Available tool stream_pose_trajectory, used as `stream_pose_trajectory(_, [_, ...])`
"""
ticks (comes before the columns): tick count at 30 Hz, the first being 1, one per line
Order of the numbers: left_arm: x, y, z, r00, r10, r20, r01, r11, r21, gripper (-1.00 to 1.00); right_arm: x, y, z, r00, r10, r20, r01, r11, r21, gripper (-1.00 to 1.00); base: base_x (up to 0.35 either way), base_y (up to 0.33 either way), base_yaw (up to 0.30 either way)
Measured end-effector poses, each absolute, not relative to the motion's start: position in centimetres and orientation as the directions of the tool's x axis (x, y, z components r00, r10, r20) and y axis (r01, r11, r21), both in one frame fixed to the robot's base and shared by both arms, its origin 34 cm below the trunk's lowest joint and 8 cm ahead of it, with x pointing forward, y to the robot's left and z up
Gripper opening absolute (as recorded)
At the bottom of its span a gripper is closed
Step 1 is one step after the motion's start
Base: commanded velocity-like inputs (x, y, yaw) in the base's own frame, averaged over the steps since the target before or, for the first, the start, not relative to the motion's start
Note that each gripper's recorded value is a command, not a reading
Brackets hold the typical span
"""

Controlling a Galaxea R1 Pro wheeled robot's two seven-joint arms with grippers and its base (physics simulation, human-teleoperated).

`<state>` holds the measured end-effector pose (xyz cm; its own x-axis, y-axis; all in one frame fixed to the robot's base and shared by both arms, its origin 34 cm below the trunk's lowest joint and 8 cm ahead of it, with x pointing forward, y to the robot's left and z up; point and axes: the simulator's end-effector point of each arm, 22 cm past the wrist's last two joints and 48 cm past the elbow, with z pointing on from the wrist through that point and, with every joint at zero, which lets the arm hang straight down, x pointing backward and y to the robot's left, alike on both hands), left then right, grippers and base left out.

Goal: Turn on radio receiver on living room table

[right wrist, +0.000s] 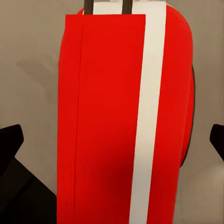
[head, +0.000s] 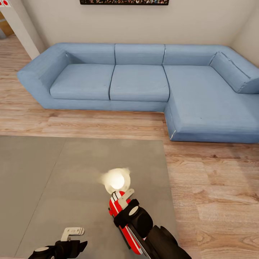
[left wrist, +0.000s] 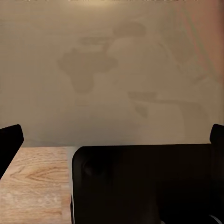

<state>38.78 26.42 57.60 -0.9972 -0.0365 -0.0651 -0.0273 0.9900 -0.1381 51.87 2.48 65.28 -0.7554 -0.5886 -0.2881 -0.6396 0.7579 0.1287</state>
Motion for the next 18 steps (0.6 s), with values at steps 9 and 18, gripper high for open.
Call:
stream_pose_trajectory(9, [38.78,26.42,57.60,-0.997,-0.036,-0.065,-0.027,0.990,-0.138,1.00,51.85,2.32,65.09,-0.756,-0.588,-0.286,-0.639,0.759,0.126,1.00,0.000,0.000,0.000])
stream_pose_trajectory(18, [38.76,26.44,57.59,-0.997,-0.036,-0.065,-0.027,0.990,-0.137,1.00,51.35,2.06,64.48,-0.758,-0.594,-0.269,-0.639,0.758,0.127,1.00,0.000,0.000,0.000])
